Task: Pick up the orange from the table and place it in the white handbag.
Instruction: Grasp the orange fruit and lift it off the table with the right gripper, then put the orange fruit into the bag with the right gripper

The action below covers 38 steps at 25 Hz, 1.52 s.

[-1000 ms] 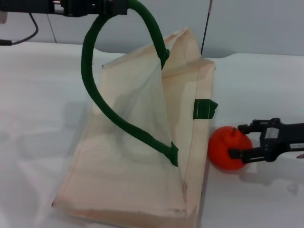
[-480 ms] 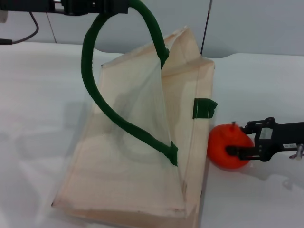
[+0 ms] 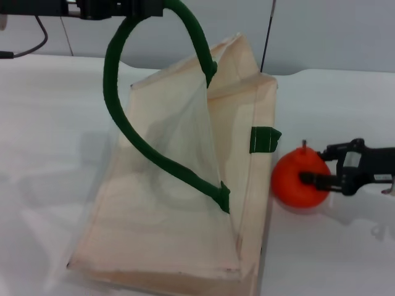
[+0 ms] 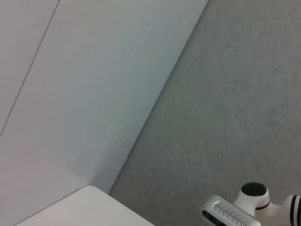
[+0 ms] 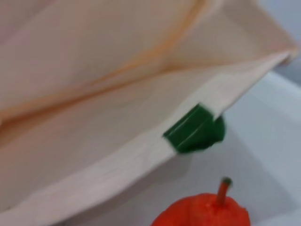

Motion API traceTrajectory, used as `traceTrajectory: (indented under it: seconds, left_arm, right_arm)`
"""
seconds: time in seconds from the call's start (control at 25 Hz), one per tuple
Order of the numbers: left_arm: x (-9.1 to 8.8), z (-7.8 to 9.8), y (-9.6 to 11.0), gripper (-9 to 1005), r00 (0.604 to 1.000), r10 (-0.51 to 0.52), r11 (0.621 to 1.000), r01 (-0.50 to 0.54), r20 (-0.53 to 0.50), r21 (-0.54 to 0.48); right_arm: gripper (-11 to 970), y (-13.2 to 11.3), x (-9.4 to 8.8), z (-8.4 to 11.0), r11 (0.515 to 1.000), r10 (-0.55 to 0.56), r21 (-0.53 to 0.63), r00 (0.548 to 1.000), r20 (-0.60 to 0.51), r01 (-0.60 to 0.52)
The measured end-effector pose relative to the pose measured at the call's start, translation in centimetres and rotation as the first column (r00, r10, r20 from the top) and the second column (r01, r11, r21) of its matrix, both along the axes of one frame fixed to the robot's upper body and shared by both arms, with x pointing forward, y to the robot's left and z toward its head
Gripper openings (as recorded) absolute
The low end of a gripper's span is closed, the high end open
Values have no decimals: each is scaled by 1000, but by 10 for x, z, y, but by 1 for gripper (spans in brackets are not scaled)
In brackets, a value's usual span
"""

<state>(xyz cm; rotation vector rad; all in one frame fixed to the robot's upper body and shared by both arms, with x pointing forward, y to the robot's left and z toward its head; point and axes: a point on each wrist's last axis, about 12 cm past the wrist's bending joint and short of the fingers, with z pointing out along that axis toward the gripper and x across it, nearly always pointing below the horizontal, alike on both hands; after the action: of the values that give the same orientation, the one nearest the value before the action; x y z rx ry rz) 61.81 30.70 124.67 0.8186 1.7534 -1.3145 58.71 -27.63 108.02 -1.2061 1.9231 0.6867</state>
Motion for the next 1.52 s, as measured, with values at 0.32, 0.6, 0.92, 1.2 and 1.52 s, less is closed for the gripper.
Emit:
traceTrajectory:
  seconds: [0.32, 0.6, 0.92, 1.2, 1.52]
  left_arm:
    - [0, 1, 1, 129, 1000, 3, 1000, -3, 6, -5]
    - [0, 1, 2, 129, 1000, 6, 1000, -6, 6, -5]
    - [1, 2, 1, 128, 1000, 3, 1000, -3, 9, -5]
    - [5, 8, -6, 128, 1000, -14, 1000, 14, 21, -1]
    - [8, 11, -13, 129, 999, -33, 999, 33, 27, -1]
  right_arm:
    - [468, -29, 5, 15, 988, -134, 93, 984, 116, 124]
    - [421, -33, 6, 35, 966, -165, 233, 966, 201, 116]
    - [354, -2, 3, 52, 943, -5, 324, 967, 256, -81]
    - [298, 39, 8, 50, 935, 144, 286, 961, 235, -210]
    - [223, 86, 18, 43, 930, 270, 205, 946, 179, -304]
